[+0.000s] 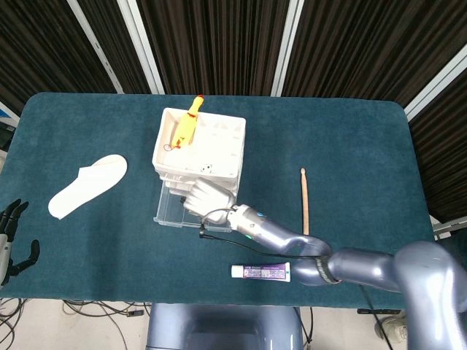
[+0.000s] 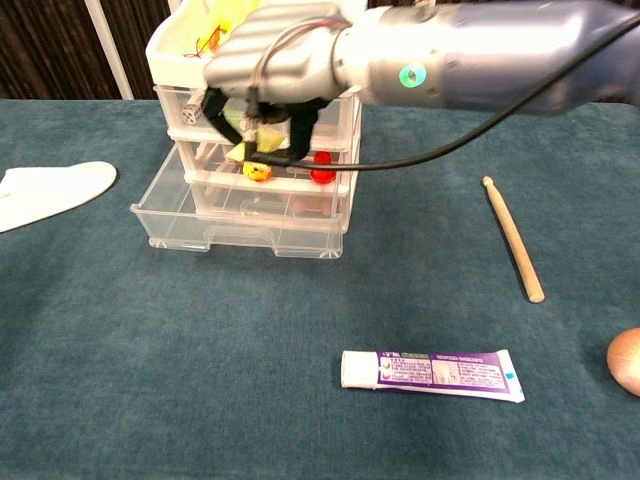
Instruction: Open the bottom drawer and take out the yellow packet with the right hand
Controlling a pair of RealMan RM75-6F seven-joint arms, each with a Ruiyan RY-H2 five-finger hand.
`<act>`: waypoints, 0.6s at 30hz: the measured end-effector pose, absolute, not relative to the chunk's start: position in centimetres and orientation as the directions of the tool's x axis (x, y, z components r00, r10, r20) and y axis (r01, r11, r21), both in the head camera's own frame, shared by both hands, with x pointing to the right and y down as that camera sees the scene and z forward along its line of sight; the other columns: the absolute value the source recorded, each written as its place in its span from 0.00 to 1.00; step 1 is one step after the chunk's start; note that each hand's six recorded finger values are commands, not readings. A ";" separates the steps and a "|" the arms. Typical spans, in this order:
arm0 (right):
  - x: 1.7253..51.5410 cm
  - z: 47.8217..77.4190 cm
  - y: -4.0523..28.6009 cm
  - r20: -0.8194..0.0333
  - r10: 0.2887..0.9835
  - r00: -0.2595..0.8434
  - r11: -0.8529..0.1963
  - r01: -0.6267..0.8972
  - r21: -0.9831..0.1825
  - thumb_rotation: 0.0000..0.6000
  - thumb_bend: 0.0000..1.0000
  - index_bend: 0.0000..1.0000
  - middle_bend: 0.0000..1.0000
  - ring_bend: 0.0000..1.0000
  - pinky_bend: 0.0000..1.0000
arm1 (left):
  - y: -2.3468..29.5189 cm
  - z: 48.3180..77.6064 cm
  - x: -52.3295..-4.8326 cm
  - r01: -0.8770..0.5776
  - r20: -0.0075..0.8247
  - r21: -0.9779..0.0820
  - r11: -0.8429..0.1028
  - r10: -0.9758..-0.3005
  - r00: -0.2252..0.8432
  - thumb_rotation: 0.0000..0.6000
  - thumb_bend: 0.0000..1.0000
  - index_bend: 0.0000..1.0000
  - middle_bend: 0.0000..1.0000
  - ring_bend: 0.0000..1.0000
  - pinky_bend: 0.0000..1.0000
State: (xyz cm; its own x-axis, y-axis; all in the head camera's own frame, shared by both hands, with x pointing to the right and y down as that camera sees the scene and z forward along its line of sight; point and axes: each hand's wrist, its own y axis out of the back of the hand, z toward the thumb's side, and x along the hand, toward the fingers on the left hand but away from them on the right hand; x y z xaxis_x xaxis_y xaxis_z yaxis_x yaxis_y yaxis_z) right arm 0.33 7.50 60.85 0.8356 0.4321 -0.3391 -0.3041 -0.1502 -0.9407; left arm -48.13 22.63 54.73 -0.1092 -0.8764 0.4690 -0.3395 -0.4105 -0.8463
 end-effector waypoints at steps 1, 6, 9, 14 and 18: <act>1.2 60.3 7.5 -0.337 0.436 0.835 -0.149 -0.302 -0.942 1.00 0.44 0.58 1.00 1.00 1.00 | 22.6 54.7 -48.1 -0.339 0.469 -0.847 -0.410 -0.876 -0.110 1.00 0.51 0.03 0.00 0.00 0.00; 4.8 59.1 8.3 -0.341 0.449 0.826 -0.148 -0.308 -0.940 1.00 0.44 0.58 1.00 1.00 1.00 | 22.6 54.7 -48.1 -0.338 0.467 -0.848 -0.408 -0.878 -0.111 1.00 0.51 0.03 0.00 0.00 0.00; 6.6 59.4 8.8 -0.362 0.453 0.814 -0.156 -0.328 -0.932 1.00 0.44 0.58 1.00 1.00 1.00 | 22.6 54.7 -48.1 -0.338 0.466 -0.848 -0.408 -0.878 -0.110 1.00 0.51 0.03 0.00 0.00 0.00; 8.8 61.0 9.2 -0.415 0.465 0.782 -0.195 -0.367 -0.910 1.00 0.44 0.58 1.00 1.00 1.00 | 22.7 54.7 -48.1 -0.338 0.467 -0.848 -0.409 -0.878 -0.109 1.00 0.51 0.03 0.00 0.00 0.00; 9.9 62.9 9.1 -0.460 0.477 0.749 -0.219 -0.405 -0.887 1.00 0.44 0.58 1.00 1.00 1.00 | 22.7 54.7 -48.0 -0.337 0.467 -0.848 -0.409 -0.878 -0.109 1.00 0.51 0.03 0.00 0.00 0.00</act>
